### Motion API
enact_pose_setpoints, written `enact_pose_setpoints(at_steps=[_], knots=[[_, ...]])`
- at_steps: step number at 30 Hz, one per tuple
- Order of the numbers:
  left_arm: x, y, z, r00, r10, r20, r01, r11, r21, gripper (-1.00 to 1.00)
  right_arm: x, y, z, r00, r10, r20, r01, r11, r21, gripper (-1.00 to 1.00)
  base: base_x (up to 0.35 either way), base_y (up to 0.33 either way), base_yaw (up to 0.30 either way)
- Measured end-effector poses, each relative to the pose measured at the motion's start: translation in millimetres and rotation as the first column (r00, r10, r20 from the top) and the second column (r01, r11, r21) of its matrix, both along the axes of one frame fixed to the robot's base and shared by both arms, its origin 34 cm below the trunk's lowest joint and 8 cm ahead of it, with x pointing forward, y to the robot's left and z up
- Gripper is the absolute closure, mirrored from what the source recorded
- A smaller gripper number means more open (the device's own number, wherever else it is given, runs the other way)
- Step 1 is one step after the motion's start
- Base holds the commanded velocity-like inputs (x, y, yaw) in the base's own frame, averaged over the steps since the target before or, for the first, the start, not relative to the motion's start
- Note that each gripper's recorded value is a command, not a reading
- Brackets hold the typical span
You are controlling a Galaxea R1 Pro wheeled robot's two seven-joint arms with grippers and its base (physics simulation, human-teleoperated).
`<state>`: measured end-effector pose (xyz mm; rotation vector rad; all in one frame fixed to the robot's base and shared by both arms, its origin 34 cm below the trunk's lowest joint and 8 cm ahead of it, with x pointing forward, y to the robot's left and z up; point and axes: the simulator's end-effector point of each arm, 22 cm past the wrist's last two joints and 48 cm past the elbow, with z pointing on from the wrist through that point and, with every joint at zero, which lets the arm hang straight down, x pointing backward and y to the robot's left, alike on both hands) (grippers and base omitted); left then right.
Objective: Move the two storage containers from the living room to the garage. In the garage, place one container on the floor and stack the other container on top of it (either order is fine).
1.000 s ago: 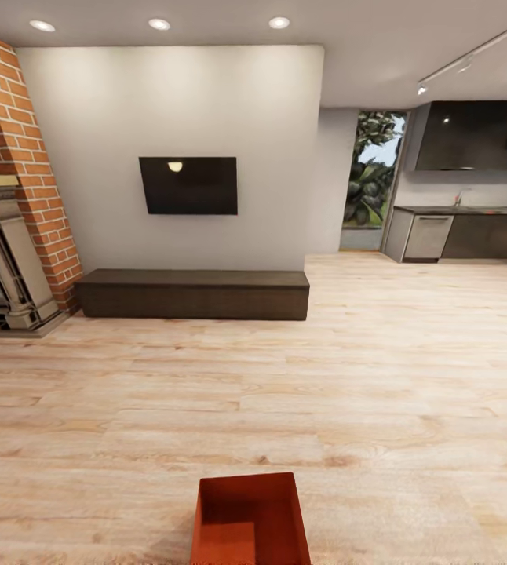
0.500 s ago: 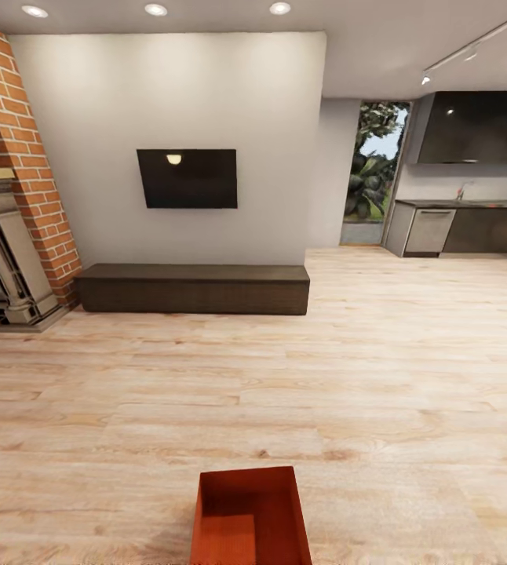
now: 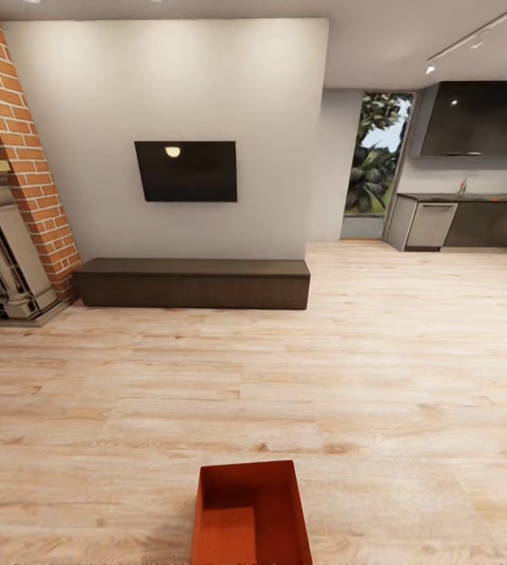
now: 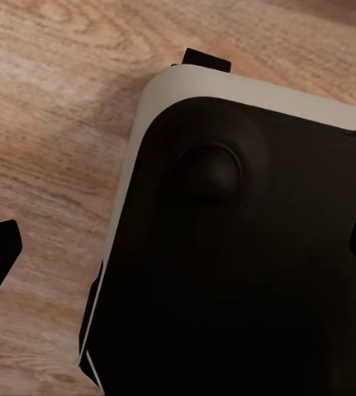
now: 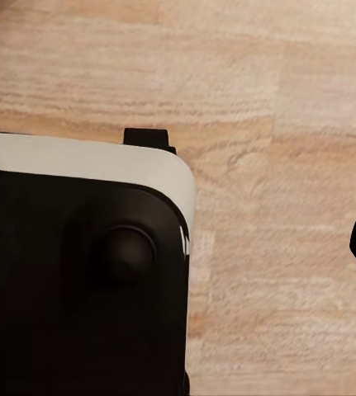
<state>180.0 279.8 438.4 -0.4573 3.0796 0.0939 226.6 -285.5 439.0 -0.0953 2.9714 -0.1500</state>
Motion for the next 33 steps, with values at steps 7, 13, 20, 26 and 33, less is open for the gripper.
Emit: enact_pose_setpoints(at_steps=[7, 13, 20, 26, 33], knots=[[-4.3, -0.2, -0.4, 1.000, 0.000, -0.011, 0.000, 1.000, 0.000, -1.00, -4.2, 0.6, -1.0, 1.000, 0.000, -0.011, 0.000, 1.000, 0.001, -1.00, 0.000, 0.000, 0.000], [-7.9, -0.3, -0.8, 1.000, 0.000, -0.021, 0.000, 1.000, 0.000, -1.00, -8.1, 0.8, -1.8, 1.000, 0.000, -0.021, 0.000, 1.000, 0.001, -1.00, 0.000, 0.000, 0.000], [-12.2, -0.3, -1.1, 0.999, -0.001, -0.032, 0.001, 1.000, 0.000, -1.00, -12.5, -0.1, -2.6, 0.999, 0.000, -0.032, 0.000, 1.000, 0.000, -1.00, 0.000, 0.000, 0.000], [-15.9, -0.4, -1.4, 0.999, -0.001, -0.041, 0.001, 1.000, -0.001, -1.00, -15.5, 1.0, -3.3, 0.999, 0.000, -0.041, 0.000, 1.000, 0.002, -1.00, 0.000, 0.000, 0.000], [-20.2, -0.1, -1.6, 0.999, -0.001, -0.052, 0.001, 1.000, 0.000, -1.00, -19.4, -0.5, -4.0, 0.999, 0.000, -0.051, 0.000, 1.000, 0.000, -1.00, 0.000, 0.000, 0.000]])
